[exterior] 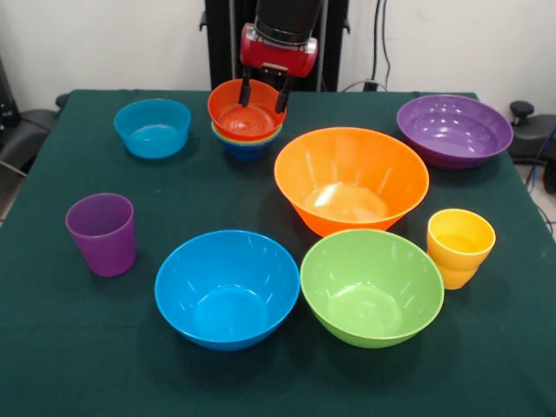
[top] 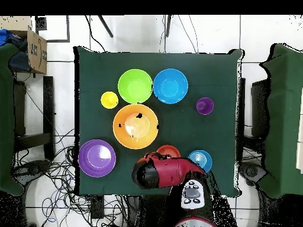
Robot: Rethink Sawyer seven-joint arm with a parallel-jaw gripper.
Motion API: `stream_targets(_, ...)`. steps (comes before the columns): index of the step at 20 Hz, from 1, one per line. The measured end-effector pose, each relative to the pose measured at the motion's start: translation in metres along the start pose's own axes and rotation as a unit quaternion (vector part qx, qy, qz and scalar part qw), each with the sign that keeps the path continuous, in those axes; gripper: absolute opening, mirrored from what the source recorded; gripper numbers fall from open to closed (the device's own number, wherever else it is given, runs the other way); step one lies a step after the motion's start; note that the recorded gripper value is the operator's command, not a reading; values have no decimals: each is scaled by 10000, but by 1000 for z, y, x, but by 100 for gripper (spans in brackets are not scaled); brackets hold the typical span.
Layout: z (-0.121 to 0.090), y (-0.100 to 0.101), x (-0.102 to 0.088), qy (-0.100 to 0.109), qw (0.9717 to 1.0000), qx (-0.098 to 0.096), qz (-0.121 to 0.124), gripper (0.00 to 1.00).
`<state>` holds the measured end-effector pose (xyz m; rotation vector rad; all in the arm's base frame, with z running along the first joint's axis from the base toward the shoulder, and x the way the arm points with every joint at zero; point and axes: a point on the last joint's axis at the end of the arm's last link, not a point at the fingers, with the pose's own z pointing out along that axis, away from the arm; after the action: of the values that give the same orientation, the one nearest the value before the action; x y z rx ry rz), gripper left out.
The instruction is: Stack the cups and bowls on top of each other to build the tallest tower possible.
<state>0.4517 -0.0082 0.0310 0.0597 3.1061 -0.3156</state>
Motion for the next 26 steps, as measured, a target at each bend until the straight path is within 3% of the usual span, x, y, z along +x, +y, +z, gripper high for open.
stream_targets(26, 18, 17, 9, -24, 9998, -174, -100, 100)
